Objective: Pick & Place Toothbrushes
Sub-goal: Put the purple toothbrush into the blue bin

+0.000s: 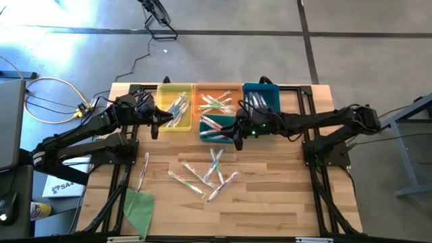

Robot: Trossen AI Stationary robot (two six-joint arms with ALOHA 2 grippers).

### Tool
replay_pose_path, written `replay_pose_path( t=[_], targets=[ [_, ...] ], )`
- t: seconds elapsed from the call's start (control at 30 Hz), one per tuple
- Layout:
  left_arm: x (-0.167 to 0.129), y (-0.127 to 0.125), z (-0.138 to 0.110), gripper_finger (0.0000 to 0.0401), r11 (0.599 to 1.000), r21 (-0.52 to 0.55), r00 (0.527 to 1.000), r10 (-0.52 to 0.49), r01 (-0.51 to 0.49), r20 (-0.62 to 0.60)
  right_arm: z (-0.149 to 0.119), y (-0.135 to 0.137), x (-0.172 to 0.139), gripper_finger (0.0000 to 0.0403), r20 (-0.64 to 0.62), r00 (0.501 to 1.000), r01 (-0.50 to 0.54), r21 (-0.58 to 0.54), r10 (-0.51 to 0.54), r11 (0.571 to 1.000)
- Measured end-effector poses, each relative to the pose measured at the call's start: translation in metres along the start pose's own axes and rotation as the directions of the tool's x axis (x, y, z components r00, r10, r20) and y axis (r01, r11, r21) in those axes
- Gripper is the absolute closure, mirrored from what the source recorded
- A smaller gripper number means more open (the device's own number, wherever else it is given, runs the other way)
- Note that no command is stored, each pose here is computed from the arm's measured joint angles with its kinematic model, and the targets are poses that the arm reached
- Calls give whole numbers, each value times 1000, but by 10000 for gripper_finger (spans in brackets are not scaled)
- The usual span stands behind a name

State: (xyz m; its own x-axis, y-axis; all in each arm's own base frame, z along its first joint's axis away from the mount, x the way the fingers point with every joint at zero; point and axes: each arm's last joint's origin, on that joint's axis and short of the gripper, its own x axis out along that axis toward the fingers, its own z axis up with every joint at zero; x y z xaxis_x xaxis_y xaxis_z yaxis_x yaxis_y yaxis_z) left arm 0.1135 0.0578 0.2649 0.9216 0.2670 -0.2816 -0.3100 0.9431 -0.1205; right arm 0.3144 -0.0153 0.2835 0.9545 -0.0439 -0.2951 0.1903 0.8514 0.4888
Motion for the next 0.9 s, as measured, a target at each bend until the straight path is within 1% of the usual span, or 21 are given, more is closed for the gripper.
replay_pose_path(
  t=[0.07, 0.2, 0.33, 0.4, 0.47, 0.5, 0.57, 0.67, 0.77, 0.9],
  targets=[
    [0, -1, 0, 337, 1000, 1, 1000, -30, 30, 0, -2, 5, 0, 318, 0, 1000, -18, 14, 18, 1000],
    [0, -2, 0, 337, 998, 1, 998, -70, 70, -2, -2, 16, 0, 317, 32, 996, -80, -8, 80, 997],
    [0, -2, 0, 337, 997, -1, 997, -71, 71, 1, 2, 27, -2, 320, 102, 983, -142, -85, 150, 986],
    [0, -2, 1, 337, 997, -7, 997, -72, 72, 11, 3, 30, -2, 320, 123, 979, -148, -122, 163, 982],
    [0, -2, 3, 337, 997, -13, 997, -73, 74, 26, 3, 32, -3, 319, 134, 977, -149, -110, 164, 983],
    [0, -2, 4, 337, 997, -11, 996, -74, 75, 42, 3, 32, -3, 319, 132, 976, -164, -92, 176, 982],
    [0, -3, 8, 337, 997, -1, 994, -78, 78, 73, 2, 34, -3, 318, 109, 971, -204, -94, 214, 974],
    [-1, -3, 10, 337, 997, 7, 992, -79, 79, 98, -4, 42, -4, 320, 79, 965, -231, -186, 248, 955],
    [-1, -3, 10, 337, 997, 7, 992, -79, 79, 98, -9, 50, -5, 323, 84, 967, -207, -287, 240, 935],
    [0, -3, 10, 337, 997, 7, 992, -79, 79, 96, -13, 58, -6, 321, 87, 970, -180, -379, 229, 908]
  ],
)
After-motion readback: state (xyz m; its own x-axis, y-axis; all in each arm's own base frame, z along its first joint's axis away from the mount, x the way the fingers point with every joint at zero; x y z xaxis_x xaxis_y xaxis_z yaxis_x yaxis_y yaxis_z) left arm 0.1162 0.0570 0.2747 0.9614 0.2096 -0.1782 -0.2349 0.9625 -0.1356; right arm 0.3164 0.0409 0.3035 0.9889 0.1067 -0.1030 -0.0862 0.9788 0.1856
